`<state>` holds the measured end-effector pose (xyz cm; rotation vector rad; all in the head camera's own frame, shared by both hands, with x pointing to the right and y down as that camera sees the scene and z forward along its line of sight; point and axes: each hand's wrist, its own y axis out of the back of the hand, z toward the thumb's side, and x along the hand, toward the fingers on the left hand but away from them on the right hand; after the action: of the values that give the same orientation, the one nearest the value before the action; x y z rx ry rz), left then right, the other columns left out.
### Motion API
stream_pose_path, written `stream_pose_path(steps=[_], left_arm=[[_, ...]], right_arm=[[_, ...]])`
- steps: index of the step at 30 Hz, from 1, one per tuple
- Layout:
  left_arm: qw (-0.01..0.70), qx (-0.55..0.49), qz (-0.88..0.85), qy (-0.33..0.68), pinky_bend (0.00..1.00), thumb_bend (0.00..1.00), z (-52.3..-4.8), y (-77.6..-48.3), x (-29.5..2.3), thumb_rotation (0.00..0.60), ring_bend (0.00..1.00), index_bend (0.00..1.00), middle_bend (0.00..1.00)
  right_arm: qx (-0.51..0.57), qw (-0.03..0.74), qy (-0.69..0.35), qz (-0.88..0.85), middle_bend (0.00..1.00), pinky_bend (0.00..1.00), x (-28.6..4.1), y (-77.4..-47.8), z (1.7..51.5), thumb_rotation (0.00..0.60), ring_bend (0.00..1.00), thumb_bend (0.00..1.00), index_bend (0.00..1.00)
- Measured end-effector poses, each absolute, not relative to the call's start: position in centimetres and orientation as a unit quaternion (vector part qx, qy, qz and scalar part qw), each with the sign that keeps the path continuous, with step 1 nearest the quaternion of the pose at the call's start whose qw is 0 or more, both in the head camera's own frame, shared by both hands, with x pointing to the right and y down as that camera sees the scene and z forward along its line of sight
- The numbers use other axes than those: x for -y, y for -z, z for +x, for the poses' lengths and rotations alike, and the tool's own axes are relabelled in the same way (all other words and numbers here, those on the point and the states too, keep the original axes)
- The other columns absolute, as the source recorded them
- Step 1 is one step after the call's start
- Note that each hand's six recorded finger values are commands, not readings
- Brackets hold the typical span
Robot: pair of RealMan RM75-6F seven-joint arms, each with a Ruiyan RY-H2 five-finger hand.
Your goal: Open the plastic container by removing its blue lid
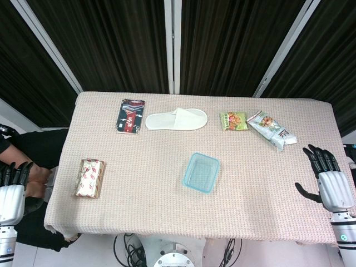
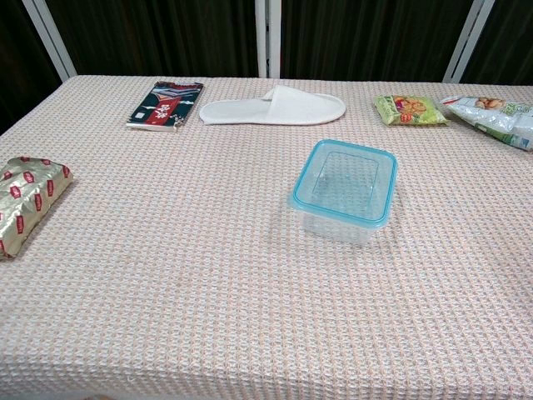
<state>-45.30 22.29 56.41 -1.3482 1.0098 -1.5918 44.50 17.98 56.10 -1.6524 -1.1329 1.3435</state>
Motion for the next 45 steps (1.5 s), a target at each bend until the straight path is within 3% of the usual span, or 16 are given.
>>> stream_pose_path(steps=[4, 12, 18, 25, 29, 36, 45], left_arm=[[0.434, -0.381, -0.515, 0.633, 0.03, 0.00, -45.9, -55.8, -22.7, 0.600, 0.00, 0.12, 0.08], [0.407, -0.372, -0.544, 0.632, 0.03, 0.00, -45.2, -56.0, -23.1, 0.600, 0.00, 0.13, 0.08], [0.421, -0.359, -0.565, 0.612, 0.03, 0.00, -43.5, -56.5, -21.6, 0.600, 0.00, 0.13, 0.08], [0.437, -0.351, -0.593, 0.578, 0.03, 0.00, -40.9, -57.2, -20.3, 0.600, 0.00, 0.13, 0.08], [0.437, -0.347, -0.602, 0.571, 0.03, 0.00, -40.2, -57.7, -20.3, 0.600, 0.00, 0.13, 0.08], [0.427, -0.352, -0.605, 0.572, 0.03, 0.00, -40.4, -58.2, -20.5, 0.600, 0.00, 0.13, 0.08], [0.411, -0.359, -0.604, 0.581, 0.03, 0.00, -41.5, -58.9, -21.0, 0.600, 0.00, 0.13, 0.08]], right_arm=[[0.444, 0.337, -0.522, -0.645, 0.03, 0.00, -18.4, -56.5, 45.0, 0.600, 0.00, 0.16, 0.00], [0.436, 0.333, -0.520, -0.655, 0.05, 0.00, -18.9, -56.6, 45.0, 0.600, 0.00, 0.16, 0.00], [0.413, 0.337, -0.509, -0.676, 0.10, 0.00, -18.1, -57.1, 43.5, 0.600, 0.00, 0.17, 0.00], [0.352, 0.322, -0.495, -0.726, 0.18, 0.00, -15.8, -60.1, 39.8, 0.600, 0.00, 0.16, 0.00], [0.306, 0.309, -0.486, -0.758, 0.27, 0.00, -14.1, -62.3, 36.4, 0.600, 0.00, 0.12, 0.00], [0.227, 0.314, -0.453, -0.803, 0.16, 0.00, -11.6, -65.0, 29.3, 0.600, 0.00, 0.12, 0.00], [0.201, 0.358, -0.487, -0.771, 0.16, 0.00, -10.2, -67.6, 27.1, 0.600, 0.00, 0.14, 0.00]])
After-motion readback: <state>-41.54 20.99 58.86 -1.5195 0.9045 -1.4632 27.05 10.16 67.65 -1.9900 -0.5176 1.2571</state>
